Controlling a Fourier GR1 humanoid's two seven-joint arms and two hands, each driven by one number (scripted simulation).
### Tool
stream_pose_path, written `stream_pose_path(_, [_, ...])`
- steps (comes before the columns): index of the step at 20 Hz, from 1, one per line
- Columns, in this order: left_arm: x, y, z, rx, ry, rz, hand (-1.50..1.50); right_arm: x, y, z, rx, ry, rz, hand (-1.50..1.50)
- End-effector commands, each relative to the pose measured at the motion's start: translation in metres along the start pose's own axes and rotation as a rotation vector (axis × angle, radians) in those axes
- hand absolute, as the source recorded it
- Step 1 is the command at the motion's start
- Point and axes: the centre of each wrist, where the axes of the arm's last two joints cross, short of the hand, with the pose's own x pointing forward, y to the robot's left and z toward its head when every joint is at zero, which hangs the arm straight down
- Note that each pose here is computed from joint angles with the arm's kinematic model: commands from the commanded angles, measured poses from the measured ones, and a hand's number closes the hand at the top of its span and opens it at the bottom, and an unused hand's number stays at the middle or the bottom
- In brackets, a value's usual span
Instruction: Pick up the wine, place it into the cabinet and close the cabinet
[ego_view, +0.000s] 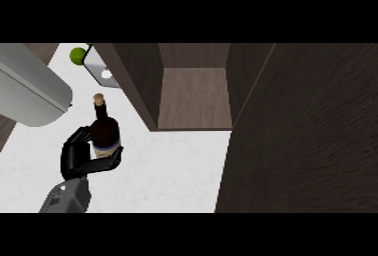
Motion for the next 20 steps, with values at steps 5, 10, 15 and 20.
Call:
stream_pose_path(5, [0.008, -0.073, 0.010, -0.307, -0.081, 0.077, 1.50, -0.001, -0.003, 0.005, 0.051, 0.016, -0.029, -1.50])
stream_pose_path(10, [0.045, -0.102, -0.001, -0.310, -0.141, 0.092, 1.50, 0.010, -0.005, 0.005, 0.051, 0.039, -0.027, -1.50])
stream_pose_path(15, [0.085, -0.132, -0.016, -0.380, -0.129, 0.196, 1.50, 0.005, 0.000, 0.018, 0.037, 0.013, -0.050, -1.50])
stream_pose_path(20, [0.134, -0.166, 0.001, -0.392, -0.111, 0.258, 1.50, 0.002, -0.006, 0.015, 0.060, 0.021, -0.034, -1.50])
